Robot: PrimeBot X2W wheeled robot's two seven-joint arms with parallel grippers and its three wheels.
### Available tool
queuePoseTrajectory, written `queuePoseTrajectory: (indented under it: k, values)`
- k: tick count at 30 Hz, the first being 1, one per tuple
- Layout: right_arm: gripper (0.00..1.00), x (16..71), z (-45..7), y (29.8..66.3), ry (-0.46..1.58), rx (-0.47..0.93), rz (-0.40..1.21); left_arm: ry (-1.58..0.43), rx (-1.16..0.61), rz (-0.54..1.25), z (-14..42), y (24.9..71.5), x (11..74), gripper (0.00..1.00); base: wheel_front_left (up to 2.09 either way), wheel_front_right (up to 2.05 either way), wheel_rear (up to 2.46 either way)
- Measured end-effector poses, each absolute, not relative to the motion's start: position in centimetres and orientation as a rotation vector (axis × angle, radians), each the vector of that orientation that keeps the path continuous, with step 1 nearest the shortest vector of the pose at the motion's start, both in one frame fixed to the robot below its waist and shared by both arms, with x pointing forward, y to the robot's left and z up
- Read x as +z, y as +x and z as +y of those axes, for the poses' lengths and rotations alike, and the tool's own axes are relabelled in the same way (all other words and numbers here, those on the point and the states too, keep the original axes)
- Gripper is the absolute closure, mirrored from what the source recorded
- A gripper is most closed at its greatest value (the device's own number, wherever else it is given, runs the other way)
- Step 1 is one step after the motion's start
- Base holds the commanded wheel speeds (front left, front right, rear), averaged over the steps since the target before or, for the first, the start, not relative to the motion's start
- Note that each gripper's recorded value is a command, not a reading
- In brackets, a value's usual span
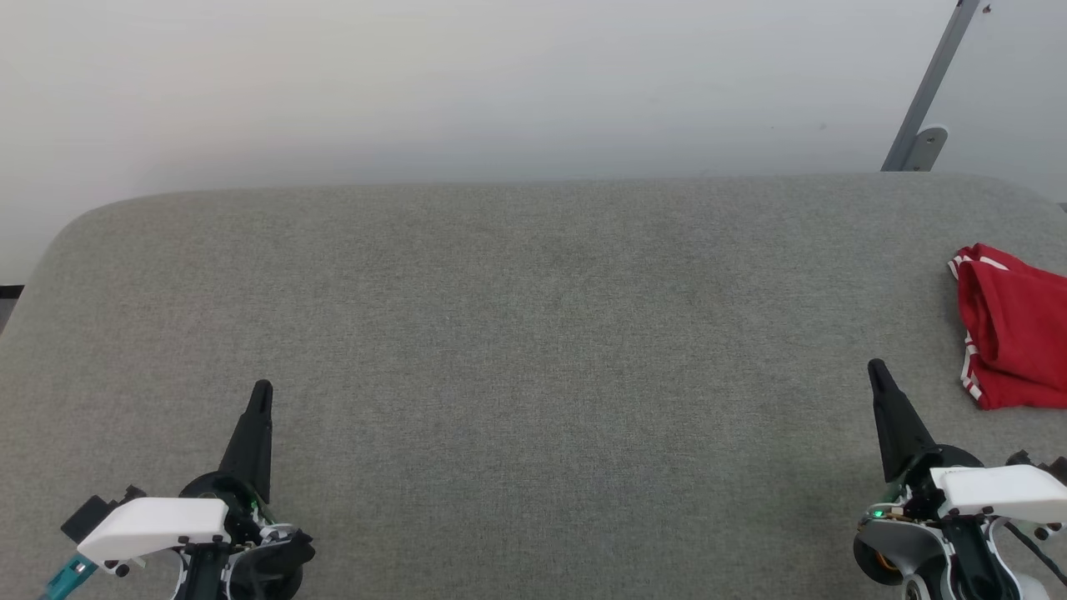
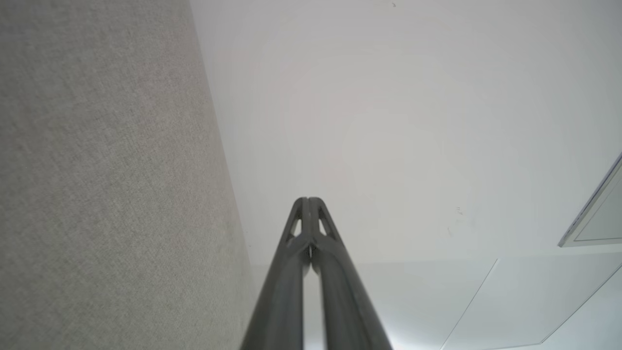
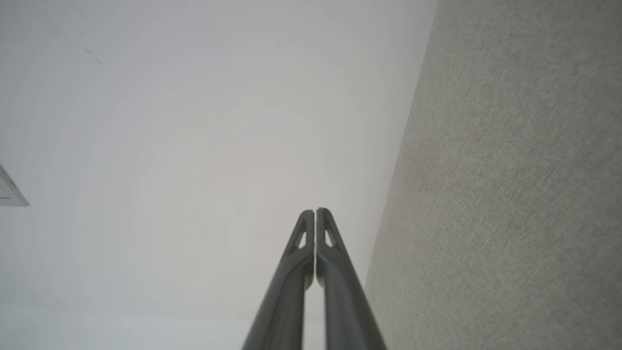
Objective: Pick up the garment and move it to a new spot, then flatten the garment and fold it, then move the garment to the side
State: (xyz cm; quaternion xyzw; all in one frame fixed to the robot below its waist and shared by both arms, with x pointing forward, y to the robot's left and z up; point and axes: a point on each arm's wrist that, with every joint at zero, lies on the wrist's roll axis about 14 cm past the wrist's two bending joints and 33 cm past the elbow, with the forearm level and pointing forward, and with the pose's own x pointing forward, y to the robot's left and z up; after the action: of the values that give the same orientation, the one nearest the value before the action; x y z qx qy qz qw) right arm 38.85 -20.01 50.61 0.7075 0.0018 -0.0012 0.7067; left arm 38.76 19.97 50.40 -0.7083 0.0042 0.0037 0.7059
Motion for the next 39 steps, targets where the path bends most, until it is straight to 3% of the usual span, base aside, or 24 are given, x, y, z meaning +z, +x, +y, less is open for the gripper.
queuePoseTrajectory:
  k: [39]
  values:
    - [1.0, 50.6, -20.03, 38.85, 1.572, -0.003, 0.004, -1.576, 0.009, 0.008, 20.0, 38.76, 50.39, 1.0, 0.0, 0.0, 0.0]
